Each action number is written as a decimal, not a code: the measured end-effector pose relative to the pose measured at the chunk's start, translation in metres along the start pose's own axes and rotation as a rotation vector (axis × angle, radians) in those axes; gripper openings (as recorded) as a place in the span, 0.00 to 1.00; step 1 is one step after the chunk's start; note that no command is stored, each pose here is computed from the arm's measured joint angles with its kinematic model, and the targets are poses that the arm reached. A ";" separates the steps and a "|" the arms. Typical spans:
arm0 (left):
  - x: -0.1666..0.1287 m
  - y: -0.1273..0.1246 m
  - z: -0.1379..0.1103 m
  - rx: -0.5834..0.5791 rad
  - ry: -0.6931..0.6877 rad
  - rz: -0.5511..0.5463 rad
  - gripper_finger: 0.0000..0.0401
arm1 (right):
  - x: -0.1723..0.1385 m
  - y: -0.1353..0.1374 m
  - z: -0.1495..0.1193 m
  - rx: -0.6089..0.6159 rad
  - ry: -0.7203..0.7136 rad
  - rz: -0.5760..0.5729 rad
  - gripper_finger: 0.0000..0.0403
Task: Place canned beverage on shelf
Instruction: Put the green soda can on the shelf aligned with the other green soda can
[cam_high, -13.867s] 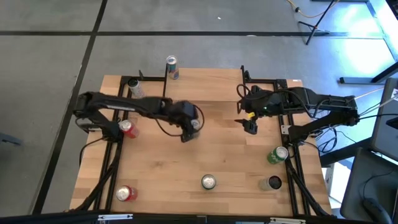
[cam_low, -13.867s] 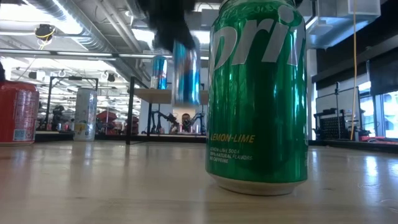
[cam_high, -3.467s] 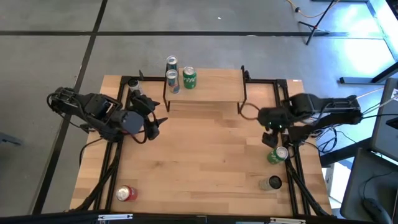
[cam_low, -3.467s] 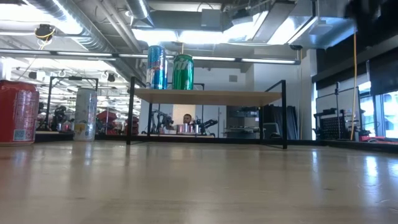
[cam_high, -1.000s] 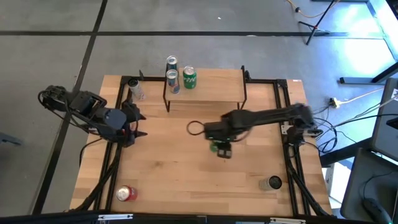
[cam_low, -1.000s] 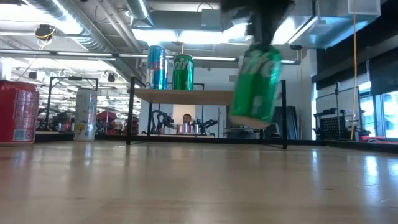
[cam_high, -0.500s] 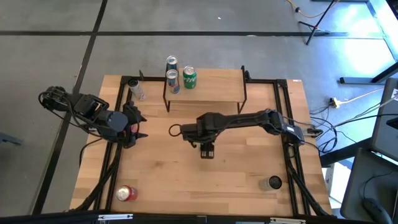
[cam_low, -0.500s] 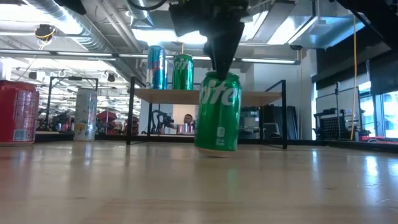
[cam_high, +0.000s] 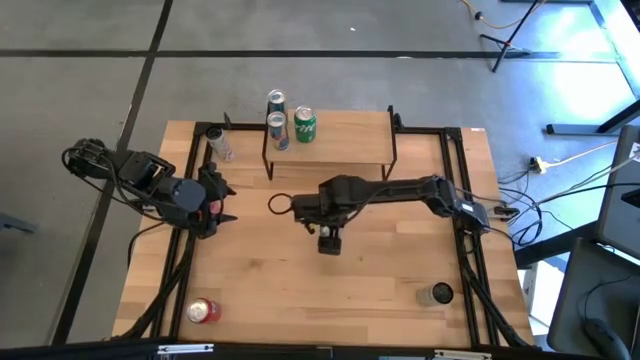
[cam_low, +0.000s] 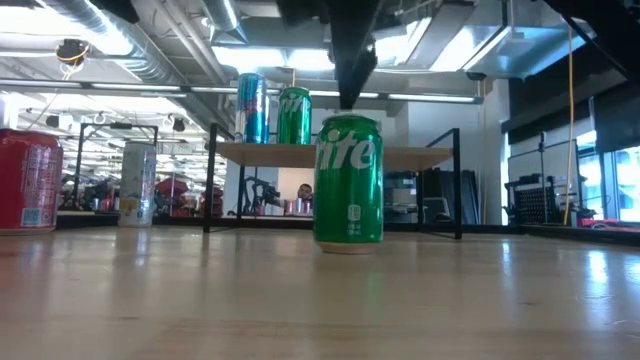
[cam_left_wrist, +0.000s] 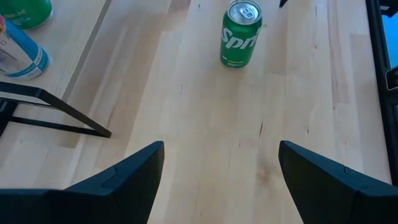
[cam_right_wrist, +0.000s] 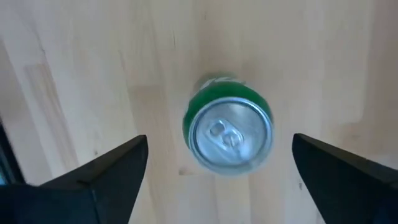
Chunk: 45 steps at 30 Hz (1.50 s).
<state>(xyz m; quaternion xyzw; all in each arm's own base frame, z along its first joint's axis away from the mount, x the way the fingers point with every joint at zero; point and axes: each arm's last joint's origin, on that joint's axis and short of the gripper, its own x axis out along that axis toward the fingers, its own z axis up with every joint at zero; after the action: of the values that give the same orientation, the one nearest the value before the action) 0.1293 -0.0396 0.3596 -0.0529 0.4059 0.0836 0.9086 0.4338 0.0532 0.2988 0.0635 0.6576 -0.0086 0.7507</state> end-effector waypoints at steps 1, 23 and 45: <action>-0.001 0.001 0.000 -0.001 -0.003 -0.001 0.76 | -0.007 0.000 -0.003 0.002 -0.008 -0.008 0.92; -0.026 0.016 -0.012 -0.041 -0.098 -0.038 0.76 | -0.016 -0.006 -0.119 0.416 -0.505 0.037 0.86; -0.026 0.016 -0.011 -0.069 -0.100 -0.042 0.76 | 0.045 0.021 -0.101 0.366 -0.678 -0.095 0.86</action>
<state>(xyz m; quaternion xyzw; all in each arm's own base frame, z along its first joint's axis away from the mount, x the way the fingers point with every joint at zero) 0.1015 -0.0286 0.3709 -0.0885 0.3558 0.0812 0.9268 0.3425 0.0876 0.2431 0.1595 0.3618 -0.1810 0.9005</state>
